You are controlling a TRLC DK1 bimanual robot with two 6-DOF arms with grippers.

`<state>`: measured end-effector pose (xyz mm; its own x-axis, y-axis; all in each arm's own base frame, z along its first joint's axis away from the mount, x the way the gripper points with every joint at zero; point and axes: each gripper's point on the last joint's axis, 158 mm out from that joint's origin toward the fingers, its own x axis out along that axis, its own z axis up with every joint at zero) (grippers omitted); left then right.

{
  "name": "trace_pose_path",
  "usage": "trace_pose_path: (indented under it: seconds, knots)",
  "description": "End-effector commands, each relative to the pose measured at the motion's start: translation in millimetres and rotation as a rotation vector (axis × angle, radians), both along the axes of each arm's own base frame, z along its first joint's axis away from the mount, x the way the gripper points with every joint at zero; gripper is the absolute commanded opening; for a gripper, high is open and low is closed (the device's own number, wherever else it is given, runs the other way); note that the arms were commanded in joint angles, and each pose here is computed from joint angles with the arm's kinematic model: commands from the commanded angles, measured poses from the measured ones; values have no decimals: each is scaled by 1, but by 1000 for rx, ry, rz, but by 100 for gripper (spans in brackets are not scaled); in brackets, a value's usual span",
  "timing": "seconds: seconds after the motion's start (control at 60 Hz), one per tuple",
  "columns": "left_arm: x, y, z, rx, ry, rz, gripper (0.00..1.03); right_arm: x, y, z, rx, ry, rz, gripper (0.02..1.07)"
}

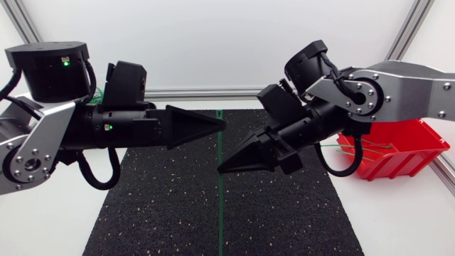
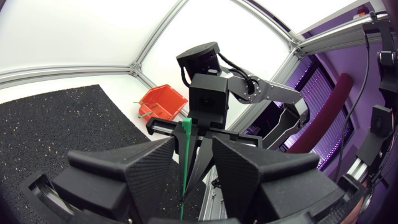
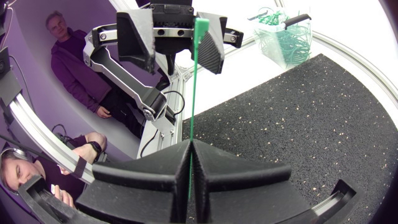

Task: Take a green cable tie from the red box, thread the tail through the head to close it, then place it in the transparent bin on the left.

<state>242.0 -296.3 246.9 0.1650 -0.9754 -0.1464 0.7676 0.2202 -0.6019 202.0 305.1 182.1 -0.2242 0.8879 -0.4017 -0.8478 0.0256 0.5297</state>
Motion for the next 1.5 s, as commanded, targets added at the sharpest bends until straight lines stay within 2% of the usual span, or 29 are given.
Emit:
trace_pose_path:
  seconds: [0.0,0.083,0.25,0.317,0.583,0.717,1.267,1.317,1.383,1.483]
  knots:
    - [3,0,0,-5,13,-3,37,-2,-2,-3,-6,18,-8,8]
    - [3,-1,-2,-4,15,-5,24,-2,-3,-3,-4,17,-8,8]
    - [5,-1,-6,0,22,-3,22,-2,-4,-3,-3,15,-9,8]
    - [5,-2,-7,2,24,-2,14,-3,-4,-2,-2,13,-10,8]
    - [5,0,-5,0,19,3,14,-3,-3,-2,-1,11,-6,8]
    - [5,-1,-5,-1,17,1,7,-3,-4,-3,-1,12,-8,8]
    - [6,-2,-4,-1,26,4,4,-4,-3,-4,-2,6,-7,8]
    - [8,-1,-3,1,37,8,4,-4,-3,-4,-1,2,-8,10]
    - [12,0,-1,7,53,16,4,-6,-3,-4,-4,2,-6,23]
    - [16,4,0,11,66,26,4,-6,-5,-3,-18,-14,-20,36]
